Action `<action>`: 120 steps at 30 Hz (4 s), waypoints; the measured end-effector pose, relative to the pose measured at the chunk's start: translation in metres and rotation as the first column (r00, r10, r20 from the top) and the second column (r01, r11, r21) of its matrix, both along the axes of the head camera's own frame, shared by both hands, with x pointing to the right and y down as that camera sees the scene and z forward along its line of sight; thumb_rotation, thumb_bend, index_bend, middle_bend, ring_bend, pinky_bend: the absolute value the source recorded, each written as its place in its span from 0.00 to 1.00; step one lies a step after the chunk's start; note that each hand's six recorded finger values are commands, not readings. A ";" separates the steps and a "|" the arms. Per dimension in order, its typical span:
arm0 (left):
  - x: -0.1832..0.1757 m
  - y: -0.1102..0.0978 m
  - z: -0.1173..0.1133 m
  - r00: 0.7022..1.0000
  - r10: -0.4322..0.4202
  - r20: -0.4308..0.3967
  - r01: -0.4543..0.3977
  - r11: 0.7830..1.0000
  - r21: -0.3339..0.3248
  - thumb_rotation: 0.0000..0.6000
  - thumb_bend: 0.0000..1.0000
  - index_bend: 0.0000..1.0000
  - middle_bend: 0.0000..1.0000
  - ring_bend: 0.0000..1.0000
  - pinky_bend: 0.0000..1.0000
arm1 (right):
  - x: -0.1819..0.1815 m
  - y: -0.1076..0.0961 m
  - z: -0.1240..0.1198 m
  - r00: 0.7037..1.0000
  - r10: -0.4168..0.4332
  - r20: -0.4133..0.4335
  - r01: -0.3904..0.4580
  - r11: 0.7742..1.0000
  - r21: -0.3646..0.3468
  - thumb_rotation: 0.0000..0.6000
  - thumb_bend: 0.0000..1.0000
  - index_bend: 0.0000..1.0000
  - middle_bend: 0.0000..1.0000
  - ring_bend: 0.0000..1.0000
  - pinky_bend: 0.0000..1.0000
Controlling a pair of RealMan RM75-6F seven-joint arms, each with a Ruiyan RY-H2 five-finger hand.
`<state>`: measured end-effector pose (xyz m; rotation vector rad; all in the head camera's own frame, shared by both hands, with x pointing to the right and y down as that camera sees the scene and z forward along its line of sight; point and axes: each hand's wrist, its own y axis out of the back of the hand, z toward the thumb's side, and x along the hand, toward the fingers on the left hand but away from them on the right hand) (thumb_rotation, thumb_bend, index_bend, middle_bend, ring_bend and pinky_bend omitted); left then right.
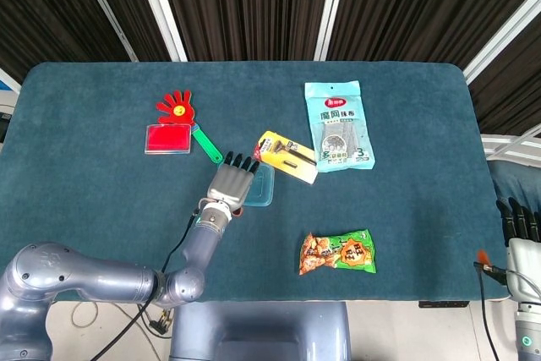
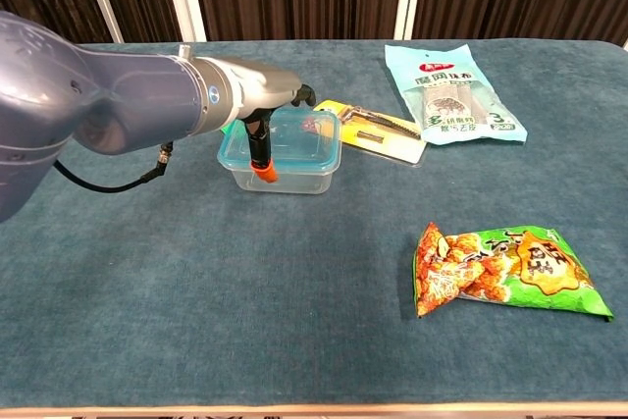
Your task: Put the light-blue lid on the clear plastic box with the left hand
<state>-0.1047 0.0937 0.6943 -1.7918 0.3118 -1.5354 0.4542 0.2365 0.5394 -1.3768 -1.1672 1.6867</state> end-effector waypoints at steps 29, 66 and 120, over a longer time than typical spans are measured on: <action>0.001 -0.005 -0.014 0.999 0.032 -0.013 -0.031 0.998 0.052 1.00 0.21 0.07 0.10 0.00 0.00 | 0.000 0.000 0.000 1.000 0.006 -0.006 -0.006 1.000 0.000 1.00 0.35 0.01 0.01 0.00 0.00; 0.004 -0.042 -0.006 0.985 0.053 -0.162 -0.018 0.978 0.209 1.00 0.53 0.63 0.56 0.17 0.01 | 0.003 0.001 0.001 1.000 0.025 -0.003 -0.025 1.000 -0.002 1.00 0.35 0.01 0.01 0.00 0.00; 0.006 -0.018 0.017 0.988 0.102 -0.119 -0.079 0.979 0.187 1.00 0.52 0.63 0.56 0.17 0.01 | 0.003 0.002 0.001 1.000 0.030 -0.002 -0.030 1.000 -0.003 1.00 0.35 0.02 0.01 0.00 0.00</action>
